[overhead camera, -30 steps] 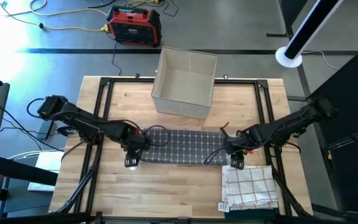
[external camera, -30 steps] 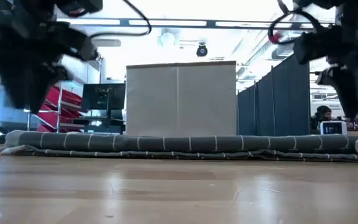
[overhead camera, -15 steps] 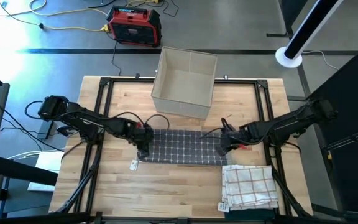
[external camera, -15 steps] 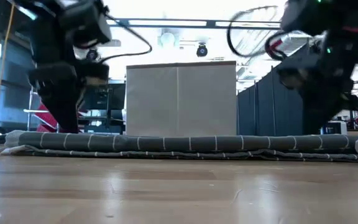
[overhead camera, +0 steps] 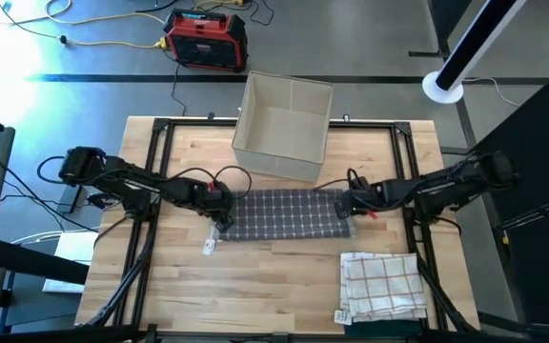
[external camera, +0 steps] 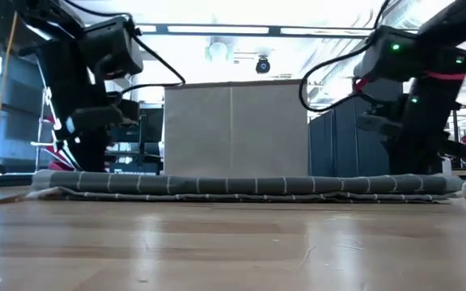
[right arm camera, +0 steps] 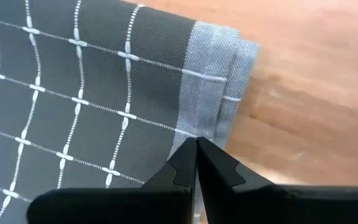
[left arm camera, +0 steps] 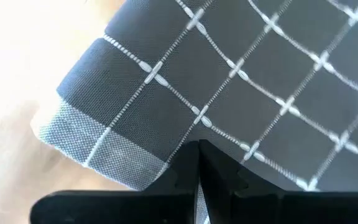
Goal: Fold towel
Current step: Fold the gray patterned towel
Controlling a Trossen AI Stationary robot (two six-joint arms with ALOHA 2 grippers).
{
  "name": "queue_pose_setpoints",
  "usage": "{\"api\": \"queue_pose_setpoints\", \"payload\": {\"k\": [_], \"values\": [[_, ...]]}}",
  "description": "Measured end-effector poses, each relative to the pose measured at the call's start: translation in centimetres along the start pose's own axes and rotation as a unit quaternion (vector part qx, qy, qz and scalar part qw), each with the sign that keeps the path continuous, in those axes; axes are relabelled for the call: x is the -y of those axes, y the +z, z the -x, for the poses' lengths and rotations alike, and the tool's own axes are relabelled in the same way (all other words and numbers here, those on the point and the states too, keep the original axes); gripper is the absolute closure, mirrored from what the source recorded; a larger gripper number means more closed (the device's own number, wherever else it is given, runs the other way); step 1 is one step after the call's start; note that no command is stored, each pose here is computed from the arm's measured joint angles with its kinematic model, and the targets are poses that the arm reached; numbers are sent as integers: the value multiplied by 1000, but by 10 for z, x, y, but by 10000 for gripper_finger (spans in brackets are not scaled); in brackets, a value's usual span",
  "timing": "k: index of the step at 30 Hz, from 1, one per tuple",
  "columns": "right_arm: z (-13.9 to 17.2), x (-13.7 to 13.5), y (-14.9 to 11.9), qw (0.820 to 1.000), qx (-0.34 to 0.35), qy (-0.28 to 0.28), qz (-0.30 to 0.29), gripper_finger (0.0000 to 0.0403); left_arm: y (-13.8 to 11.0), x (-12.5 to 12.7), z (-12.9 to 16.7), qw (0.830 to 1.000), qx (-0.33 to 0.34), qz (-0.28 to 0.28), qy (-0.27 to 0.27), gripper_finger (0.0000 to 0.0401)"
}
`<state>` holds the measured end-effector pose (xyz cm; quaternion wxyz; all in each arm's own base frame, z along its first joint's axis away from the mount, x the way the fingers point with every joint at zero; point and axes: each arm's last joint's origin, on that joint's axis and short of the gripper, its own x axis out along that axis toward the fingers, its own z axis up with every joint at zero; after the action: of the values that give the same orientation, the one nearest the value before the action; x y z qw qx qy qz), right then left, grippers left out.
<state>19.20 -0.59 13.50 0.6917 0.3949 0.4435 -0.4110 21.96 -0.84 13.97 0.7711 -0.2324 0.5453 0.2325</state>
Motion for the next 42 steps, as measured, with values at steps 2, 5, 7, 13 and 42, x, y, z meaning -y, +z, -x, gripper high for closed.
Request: {"api": "queue_pose_setpoints", "payload": {"k": [2,5,7,13,42], "values": [[6,-7,5,1000,-17,15,1,402,4,4,9,1000,-9,-10,3,400],[15,-10,8,999,-36,-4,-9,403,11,9,24,999,-4,-44,25,401],[21,-13,11,999,-36,-15,-19,402,14,12,30,997,0,-73,37,401],[26,-13,13,999,-18,-40,-24,389,16,15,35,991,-3,-128,37,394],[15,-23,14,997,-58,-46,34,389,-36,6,14,977,-88,-178,73,286]]}}
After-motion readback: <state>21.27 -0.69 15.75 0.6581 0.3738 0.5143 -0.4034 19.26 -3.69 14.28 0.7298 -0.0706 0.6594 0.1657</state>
